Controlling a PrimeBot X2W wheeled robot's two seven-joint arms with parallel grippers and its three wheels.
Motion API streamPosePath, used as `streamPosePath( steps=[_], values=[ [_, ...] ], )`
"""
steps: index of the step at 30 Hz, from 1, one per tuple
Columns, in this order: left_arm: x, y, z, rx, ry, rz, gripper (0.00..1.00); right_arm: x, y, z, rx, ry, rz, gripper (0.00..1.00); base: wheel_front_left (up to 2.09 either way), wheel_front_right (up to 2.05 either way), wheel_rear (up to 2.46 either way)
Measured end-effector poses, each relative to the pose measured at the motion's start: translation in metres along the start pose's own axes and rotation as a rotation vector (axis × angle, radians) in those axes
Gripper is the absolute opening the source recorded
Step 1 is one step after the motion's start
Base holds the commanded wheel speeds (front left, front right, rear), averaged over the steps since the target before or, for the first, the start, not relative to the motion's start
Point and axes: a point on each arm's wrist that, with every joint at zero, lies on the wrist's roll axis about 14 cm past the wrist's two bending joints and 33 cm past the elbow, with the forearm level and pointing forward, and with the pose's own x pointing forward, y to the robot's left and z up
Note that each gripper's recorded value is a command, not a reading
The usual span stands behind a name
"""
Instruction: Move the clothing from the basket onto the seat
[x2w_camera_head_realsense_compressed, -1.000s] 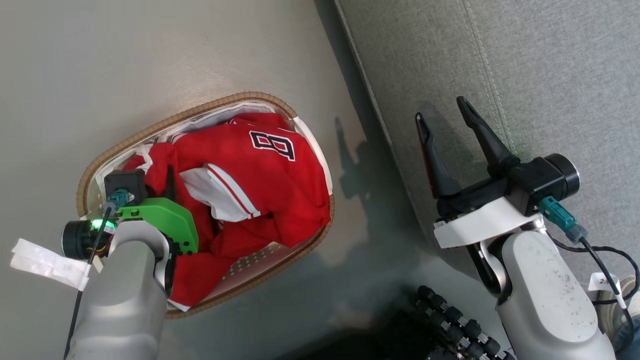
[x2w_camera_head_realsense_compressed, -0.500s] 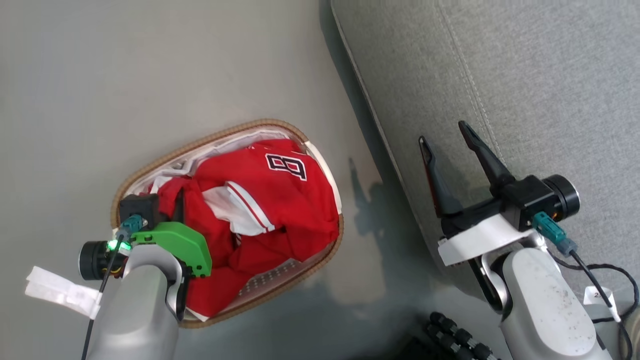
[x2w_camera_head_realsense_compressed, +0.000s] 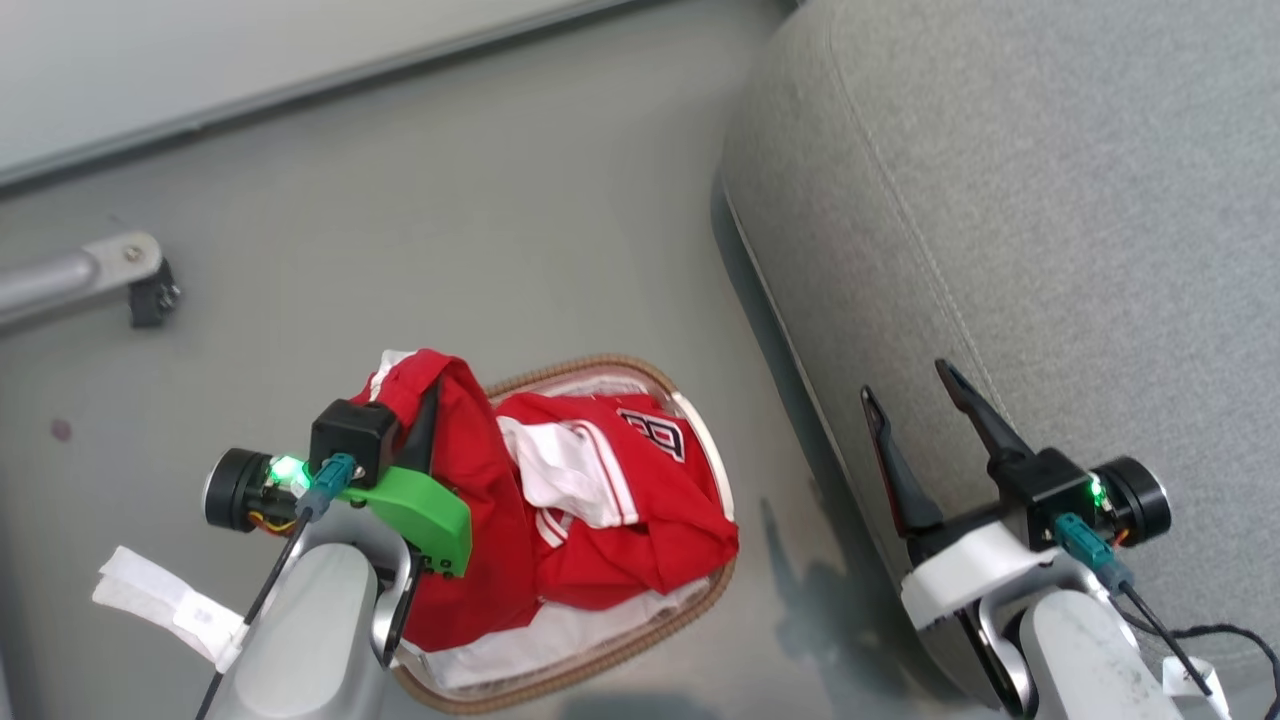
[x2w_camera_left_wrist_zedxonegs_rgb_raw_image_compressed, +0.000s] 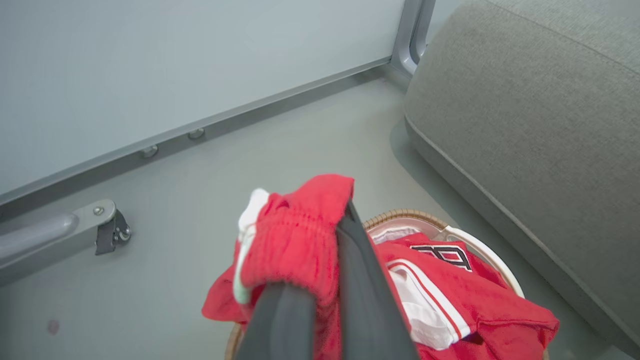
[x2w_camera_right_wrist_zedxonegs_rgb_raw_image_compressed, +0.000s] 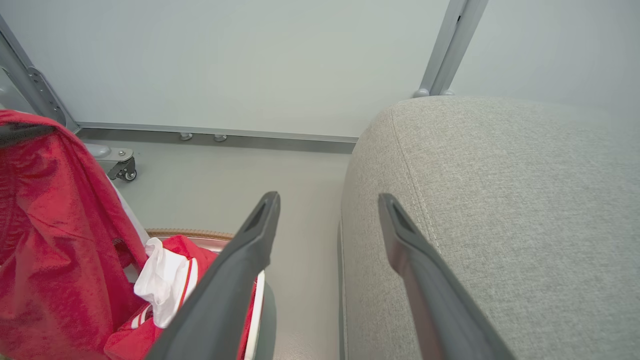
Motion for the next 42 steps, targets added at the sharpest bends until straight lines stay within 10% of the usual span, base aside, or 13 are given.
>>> streamPosePath(
  steps=[22, 42],
  values=[
    [-0.085, -0.080, 0.283, 0.561, -0.631, -0.166, 0.00, -0.054, 0.030, 0.092, -0.056, -0.274, 0.069, 1.00, 0.00, 0.00, 0.00],
    [-0.120, -0.143, 0.335, 0.673, -0.769, -0.313, 0.00, -0.022, 0.100, 0.168, -0.158, -0.455, 0.289, 1.00, 0.00, 0.00, 0.00]
  ],
)
